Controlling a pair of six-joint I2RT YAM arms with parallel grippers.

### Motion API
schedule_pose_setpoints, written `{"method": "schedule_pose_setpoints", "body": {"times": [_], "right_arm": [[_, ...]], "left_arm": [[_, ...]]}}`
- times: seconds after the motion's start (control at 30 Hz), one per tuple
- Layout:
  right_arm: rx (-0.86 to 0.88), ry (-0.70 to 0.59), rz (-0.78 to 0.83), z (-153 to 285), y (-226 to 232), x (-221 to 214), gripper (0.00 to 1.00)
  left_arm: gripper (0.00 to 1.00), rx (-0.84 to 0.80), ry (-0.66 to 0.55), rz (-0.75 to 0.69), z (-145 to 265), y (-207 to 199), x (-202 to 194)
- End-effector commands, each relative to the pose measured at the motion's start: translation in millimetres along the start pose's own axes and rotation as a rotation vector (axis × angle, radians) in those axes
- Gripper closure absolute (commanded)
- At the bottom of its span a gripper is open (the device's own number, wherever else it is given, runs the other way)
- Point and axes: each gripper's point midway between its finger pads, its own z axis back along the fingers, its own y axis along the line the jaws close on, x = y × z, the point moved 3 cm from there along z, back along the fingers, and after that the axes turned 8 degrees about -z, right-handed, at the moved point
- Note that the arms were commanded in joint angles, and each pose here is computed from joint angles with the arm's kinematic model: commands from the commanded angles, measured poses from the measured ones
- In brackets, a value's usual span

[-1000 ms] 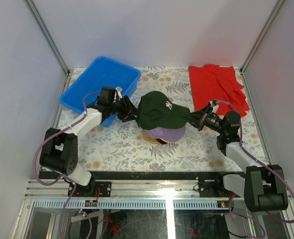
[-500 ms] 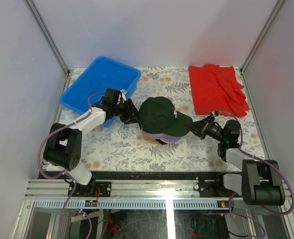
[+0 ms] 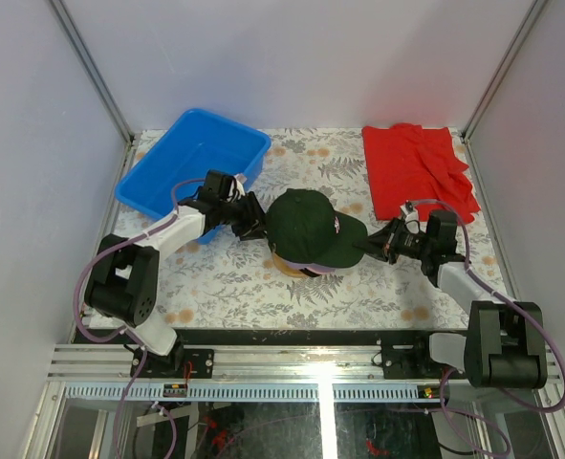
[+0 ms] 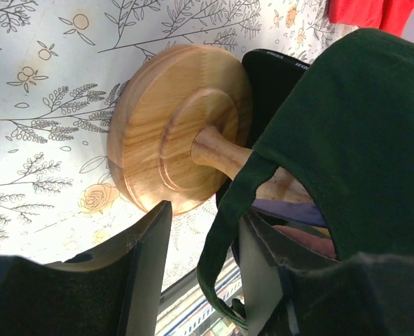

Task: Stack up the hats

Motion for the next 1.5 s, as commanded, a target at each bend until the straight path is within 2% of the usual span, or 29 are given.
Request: {"method": "schedule_pose_setpoints", "body": {"times": [0.0, 0.37, 0.67, 0.87, 1.0, 1.13, 1.47], "right_arm": [[-0.342, 0.045, -0.131, 9.4, -99.6, -37.7, 1.00], [-0.529, 0.034, -0.168, 15.6, -155.9, -49.0, 1.00], [-0.572, 0.038, -0.102, 12.3, -156.4, -46.6, 0.97], [-0.486, 0.008, 0.007, 4.7, -113.6, -34.4, 0.87], [-0.488, -0.028, 0.115, 11.7, -69.9, -17.0, 0.68], [-0.484, -0.045, 0.157, 16.0, -42.5, -8.7, 0.55], [-0.475, -0.054, 0.142, 13.3, -42.4, -6.5, 0.58]], "left_arm": [[0.61, 0.097, 0.067, 0.011, -8.3, 19.9, -15.7], [0.61, 0.116, 0.086, 0.008, -11.7, 21.7, -16.7], [0.62, 0.128, 0.107, 0.003, -14.0, 22.5, -16.3], [0.62, 0.185, 0.138, 0.003, -14.5, 39.7, -31.1], [0.62, 0.236, 0.167, 0.014, -12.6, 58.5, -49.8], [0.63, 0.278, 0.200, 0.020, -9.7, 74.2, -67.2], [0.63, 0.349, 0.247, 0.011, 3.7, 97.5, -97.8]]}}
